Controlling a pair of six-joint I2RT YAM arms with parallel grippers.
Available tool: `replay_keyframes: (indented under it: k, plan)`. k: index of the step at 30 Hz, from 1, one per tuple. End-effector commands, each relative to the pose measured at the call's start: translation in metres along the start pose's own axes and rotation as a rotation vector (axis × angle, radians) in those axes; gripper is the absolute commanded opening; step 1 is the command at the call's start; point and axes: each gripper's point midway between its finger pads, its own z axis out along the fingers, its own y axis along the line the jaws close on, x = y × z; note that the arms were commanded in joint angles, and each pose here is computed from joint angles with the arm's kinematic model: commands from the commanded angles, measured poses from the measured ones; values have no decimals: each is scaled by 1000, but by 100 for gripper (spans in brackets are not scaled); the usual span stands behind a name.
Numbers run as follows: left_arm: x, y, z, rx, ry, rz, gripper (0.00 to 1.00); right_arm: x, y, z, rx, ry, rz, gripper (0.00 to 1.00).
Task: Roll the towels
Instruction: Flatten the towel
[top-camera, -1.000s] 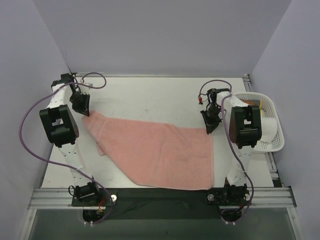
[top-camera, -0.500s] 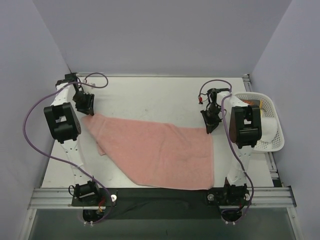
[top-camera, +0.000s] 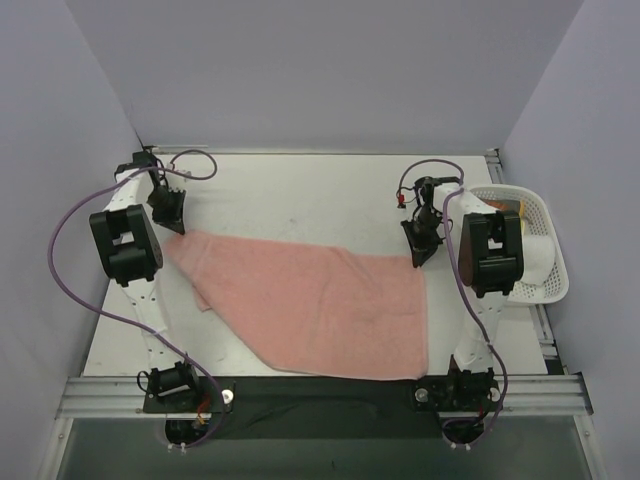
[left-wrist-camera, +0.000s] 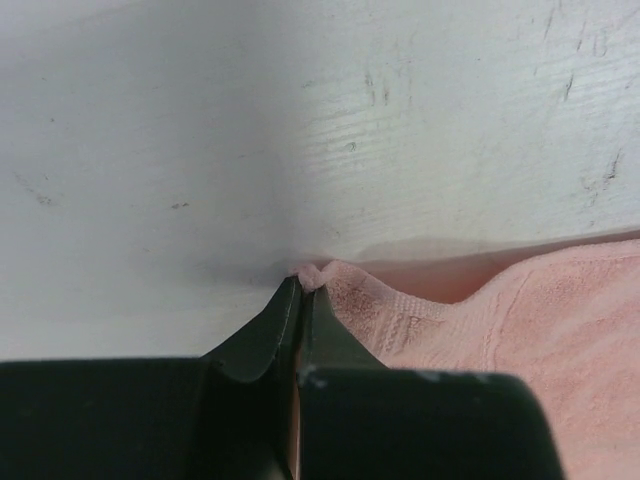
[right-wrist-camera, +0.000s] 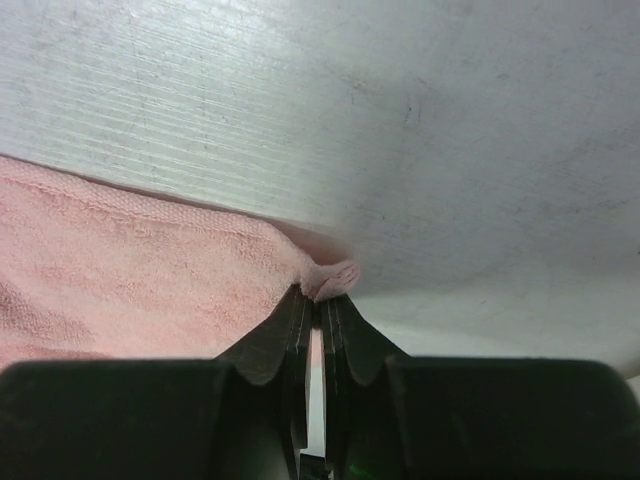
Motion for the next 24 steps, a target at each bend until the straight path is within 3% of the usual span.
replay_keyframes:
  k: [1,5,13,19,24]
  plan:
    - [-1,-7,9,16,-2,1,0,-11,0,-26,-3,-72,-1,0]
    - [-33,-9,-21,19,-113,7,0,-34,-8,-54,-3,-182,8,0]
    - [-113,-21,-121,68,-429,6,0,-56,-19,-107,-37,-361,-71,0]
    - [-134,-41,-184,116,-580,25,0,-72,-33,-183,-53,-585,-97,0]
    - [-116,-42,-254,166,-703,-18,0,-49,-24,-230,-99,-716,-119,0]
